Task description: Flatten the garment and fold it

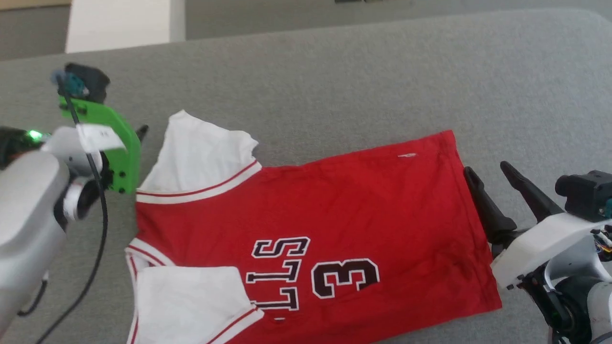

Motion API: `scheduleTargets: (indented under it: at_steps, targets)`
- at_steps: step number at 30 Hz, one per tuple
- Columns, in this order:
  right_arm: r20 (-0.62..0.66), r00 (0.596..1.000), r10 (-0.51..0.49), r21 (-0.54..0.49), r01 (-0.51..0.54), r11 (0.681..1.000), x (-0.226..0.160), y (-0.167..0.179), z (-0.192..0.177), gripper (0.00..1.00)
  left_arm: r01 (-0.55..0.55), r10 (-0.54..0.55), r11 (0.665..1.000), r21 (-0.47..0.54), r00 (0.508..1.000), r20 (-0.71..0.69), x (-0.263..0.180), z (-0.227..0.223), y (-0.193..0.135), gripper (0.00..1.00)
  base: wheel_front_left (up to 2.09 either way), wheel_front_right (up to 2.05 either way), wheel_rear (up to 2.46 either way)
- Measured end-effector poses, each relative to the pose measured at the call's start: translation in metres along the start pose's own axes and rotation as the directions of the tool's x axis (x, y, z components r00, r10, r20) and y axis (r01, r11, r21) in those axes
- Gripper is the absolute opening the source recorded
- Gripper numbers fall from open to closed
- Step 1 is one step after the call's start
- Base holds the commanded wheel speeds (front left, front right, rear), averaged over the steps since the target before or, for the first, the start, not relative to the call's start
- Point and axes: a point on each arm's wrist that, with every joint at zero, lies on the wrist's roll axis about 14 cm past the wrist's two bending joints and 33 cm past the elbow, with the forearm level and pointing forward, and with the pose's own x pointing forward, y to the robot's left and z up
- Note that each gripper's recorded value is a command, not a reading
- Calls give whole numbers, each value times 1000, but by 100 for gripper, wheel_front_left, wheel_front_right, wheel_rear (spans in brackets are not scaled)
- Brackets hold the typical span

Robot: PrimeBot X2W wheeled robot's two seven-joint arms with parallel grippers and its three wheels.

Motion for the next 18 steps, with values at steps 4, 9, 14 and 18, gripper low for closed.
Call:
scheduleTargets:
  at_steps: [4, 9, 14, 18]
  targets:
    - [-41, 998, -44, 0, 44, 999, 3, -14, -14, 100, 40, -37, 999, 22, 993, -108, 31, -3, -4, 100, 0, 0, 0]
    - [-83, 991, -102, 7, 103, 995, 4, -32, -29, 100, 132, -123, 991, 26, 968, -219, 63, -9, -32, 100, 0, 0, 0]
    - [-117, 985, -129, 12, 132, 991, 6, -38, -40, 100, 126, -102, 990, 60, 946, -308, 84, -26, -31, 100, 0, 0, 0]
    - [-138, 980, -144, 8, 147, 989, 7, -42, -47, 100, 74, -34, 989, 129, 956, -292, 97, -21, -18, 100, 0, 0, 0]
